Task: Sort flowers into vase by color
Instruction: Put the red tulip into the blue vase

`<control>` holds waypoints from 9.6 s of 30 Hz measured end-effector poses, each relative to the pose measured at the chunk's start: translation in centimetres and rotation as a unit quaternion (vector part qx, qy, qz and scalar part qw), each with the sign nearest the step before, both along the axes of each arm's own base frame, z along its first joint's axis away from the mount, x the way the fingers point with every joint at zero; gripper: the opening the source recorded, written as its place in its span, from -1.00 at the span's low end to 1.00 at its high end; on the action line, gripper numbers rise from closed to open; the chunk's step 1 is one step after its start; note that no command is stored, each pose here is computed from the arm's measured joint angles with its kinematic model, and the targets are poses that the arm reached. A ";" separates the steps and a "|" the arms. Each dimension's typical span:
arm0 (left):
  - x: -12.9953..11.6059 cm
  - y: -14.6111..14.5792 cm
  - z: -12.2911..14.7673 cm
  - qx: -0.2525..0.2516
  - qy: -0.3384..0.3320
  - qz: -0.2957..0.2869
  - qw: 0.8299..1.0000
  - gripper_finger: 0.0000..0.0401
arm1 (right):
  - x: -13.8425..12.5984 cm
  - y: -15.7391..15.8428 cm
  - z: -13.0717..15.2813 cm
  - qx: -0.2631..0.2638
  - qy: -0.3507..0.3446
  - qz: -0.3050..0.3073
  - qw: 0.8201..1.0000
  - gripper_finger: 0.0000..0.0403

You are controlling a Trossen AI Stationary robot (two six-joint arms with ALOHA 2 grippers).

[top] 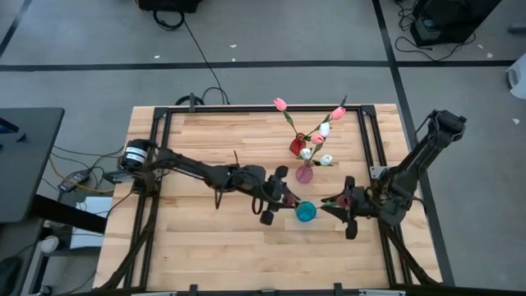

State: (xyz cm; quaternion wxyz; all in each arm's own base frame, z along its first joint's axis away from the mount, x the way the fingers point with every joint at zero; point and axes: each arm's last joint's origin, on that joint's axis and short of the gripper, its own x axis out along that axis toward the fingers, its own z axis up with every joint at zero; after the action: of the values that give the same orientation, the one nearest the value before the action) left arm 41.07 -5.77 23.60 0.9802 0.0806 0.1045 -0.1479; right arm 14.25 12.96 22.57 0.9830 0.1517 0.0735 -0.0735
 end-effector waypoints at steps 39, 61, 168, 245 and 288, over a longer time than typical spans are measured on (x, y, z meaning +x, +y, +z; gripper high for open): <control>-9.4 1.6 1.7 0.113 0.360 0.133 0.917 -0.04 | -2.7 -1.5 10.0 -0.089 -0.074 0.029 0.993 0.25; -9.1 5.0 -8.5 0.162 0.465 0.195 0.848 -0.05 | -2.4 -1.7 9.8 -0.136 -0.057 -0.007 0.989 0.25; -0.2 2.0 22.6 0.119 0.049 0.124 0.984 -1.00 | 4.8 -3.5 14.0 -0.391 -0.176 -0.126 0.895 -0.06; -8.1 1.9 19.1 -0.018 0.056 0.243 0.968 -0.66 | 10.4 -6.1 11.7 -0.724 0.192 -0.163 0.643 -0.96; -4.6 -2.2 18.4 0.163 -0.036 0.301 0.939 -0.93 | 10.5 -7.0 11.5 -0.701 0.217 -0.182 0.655 -0.85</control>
State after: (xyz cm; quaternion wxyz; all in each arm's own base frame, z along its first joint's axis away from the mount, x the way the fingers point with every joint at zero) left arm 36.46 -7.96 41.96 0.9554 0.2095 0.1116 0.1758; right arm 24.77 5.92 34.06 0.7207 -0.5921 0.1820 -0.3114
